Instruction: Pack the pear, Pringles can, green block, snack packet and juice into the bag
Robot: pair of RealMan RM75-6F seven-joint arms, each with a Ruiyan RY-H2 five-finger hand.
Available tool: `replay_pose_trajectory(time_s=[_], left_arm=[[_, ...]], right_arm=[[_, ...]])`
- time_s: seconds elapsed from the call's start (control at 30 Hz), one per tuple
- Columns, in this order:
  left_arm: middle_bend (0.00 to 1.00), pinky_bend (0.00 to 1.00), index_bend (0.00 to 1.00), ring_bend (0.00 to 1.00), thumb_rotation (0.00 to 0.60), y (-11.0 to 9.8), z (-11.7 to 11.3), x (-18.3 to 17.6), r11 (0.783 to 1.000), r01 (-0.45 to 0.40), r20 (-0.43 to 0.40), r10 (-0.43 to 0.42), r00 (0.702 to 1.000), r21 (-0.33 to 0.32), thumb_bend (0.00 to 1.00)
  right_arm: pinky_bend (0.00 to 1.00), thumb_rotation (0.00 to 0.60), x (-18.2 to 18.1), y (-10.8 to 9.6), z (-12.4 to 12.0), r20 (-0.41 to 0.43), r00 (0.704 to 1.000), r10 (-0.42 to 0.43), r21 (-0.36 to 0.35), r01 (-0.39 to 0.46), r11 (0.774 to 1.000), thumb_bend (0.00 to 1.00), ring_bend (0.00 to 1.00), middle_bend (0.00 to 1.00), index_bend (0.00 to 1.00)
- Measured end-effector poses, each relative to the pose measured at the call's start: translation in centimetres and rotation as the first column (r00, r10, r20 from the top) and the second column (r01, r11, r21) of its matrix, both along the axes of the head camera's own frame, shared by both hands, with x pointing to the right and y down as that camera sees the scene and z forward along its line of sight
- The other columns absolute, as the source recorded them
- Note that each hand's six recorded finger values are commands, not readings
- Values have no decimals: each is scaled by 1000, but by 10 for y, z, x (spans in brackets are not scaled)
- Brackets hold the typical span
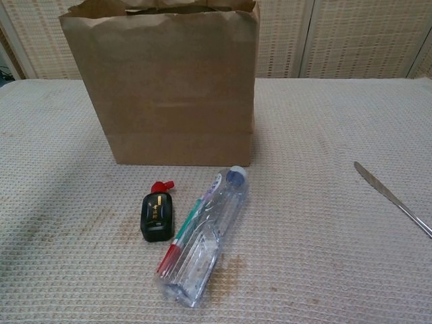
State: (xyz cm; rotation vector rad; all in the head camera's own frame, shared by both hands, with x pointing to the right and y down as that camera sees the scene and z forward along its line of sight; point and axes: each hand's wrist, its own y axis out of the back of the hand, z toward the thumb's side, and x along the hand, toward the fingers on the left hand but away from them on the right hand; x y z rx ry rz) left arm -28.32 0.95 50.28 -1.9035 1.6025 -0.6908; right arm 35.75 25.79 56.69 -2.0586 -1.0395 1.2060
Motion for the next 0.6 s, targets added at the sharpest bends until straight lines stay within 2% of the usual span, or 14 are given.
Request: replay_pose_trajectory(time_s=[0.23,0.4,0.6], left_arm=[[778,839,724,732,600,13,30,54,992,-101,14,102,995,-76,821],[770,831,712,728,600,18,47,78,983,-149,26,152,988,-104,815],[720,811,668,684,600,16,77,110,971,-198,81,210,974,-131,743]], right_arm=[[188,600,-1,0,1,12,1000,3,-12,-3,1000,15,16,124,22],[188,600,-2,0,1,21,1000,7,-22,-6,1000,15,16,124,22],[188,600,-2,0,-1,34,999,11,-30,-10,999,14,16,124,22]])
